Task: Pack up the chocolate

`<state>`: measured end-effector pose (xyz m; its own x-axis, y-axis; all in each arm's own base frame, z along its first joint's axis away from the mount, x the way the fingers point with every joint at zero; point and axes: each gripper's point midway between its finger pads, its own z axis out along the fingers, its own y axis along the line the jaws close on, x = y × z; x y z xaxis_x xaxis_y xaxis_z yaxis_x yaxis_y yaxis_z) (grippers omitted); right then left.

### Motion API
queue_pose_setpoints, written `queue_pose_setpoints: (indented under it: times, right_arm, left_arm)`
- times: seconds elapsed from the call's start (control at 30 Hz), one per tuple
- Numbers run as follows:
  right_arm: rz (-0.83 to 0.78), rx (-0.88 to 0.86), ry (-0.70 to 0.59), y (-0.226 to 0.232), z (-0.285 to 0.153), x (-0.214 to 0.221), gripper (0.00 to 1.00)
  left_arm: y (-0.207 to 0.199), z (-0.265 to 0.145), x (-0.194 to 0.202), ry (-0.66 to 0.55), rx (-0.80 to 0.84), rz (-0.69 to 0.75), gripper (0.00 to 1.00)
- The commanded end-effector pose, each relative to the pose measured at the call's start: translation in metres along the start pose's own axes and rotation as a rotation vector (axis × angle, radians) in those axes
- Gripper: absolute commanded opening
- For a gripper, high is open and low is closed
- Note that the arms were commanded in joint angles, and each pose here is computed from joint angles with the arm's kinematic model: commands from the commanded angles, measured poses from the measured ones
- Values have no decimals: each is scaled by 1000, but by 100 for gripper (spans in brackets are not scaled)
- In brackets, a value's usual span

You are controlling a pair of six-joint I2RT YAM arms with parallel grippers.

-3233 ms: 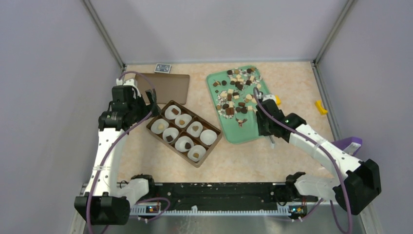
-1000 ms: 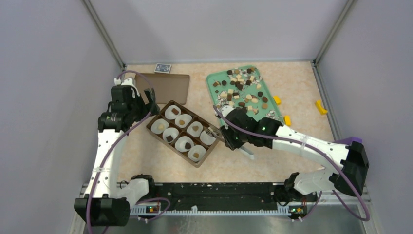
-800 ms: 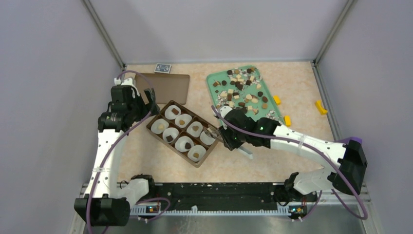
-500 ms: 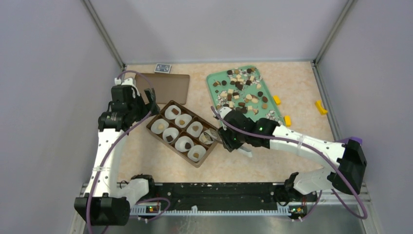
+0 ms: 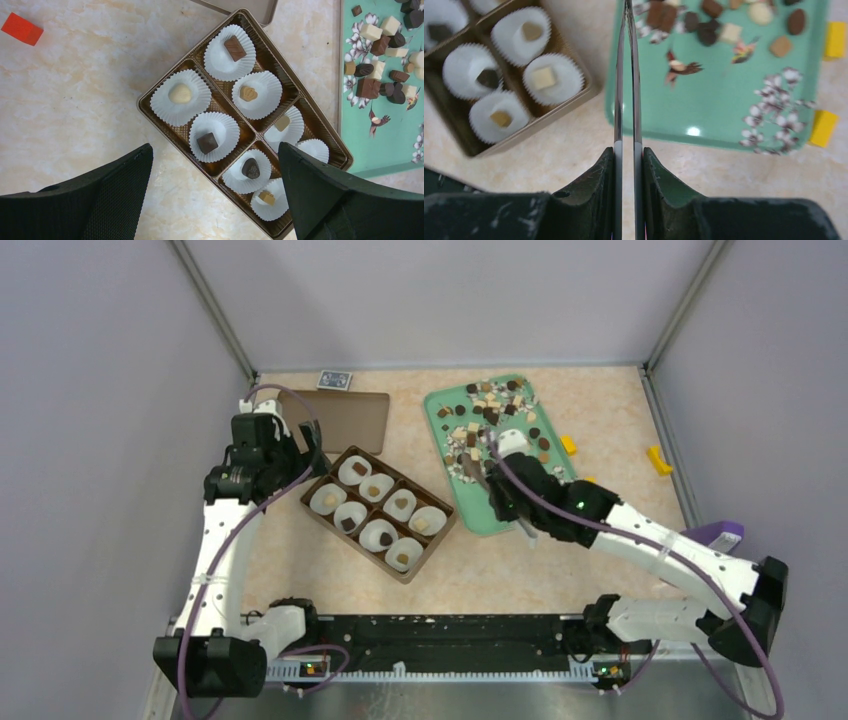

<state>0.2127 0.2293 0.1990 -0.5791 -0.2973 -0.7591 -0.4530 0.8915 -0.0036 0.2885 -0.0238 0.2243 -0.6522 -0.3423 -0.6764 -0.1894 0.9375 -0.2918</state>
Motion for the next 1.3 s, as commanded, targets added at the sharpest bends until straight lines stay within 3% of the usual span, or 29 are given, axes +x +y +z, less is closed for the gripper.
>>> queue_pose_setpoints:
  times: [0.0, 0.17, 0.4, 0.7, 1.07, 1.2, 1.27]
  right_arm:
    - [253, 331, -75, -100, -15, -5, 13]
    - [477, 587, -109, -170, -35, 40, 23]
    - [631, 838, -87, -221, -44, 91, 25]
    - [828, 958, -91, -244, -26, 133, 26]
    - [986, 941, -69, -235, -7, 172, 27]
    - [1017, 942, -42, -231, -3, 185, 38]
    - [1033, 947, -41, -230, -2, 189, 57]
  left_arm:
    - [-7, -4, -12, -50, 31, 13, 99]
    - [-5, 1, -4, -34, 33, 9, 99]
    - [-11, 10, 0, -4, 71, 21, 99]
    - [-10, 16, -2, 16, 60, 41, 99]
    - [-4, 20, 2, 20, 31, 37, 99]
    - [0, 21, 2, 29, 6, 26, 99]
    - [0, 22, 2, 31, 5, 24, 99]
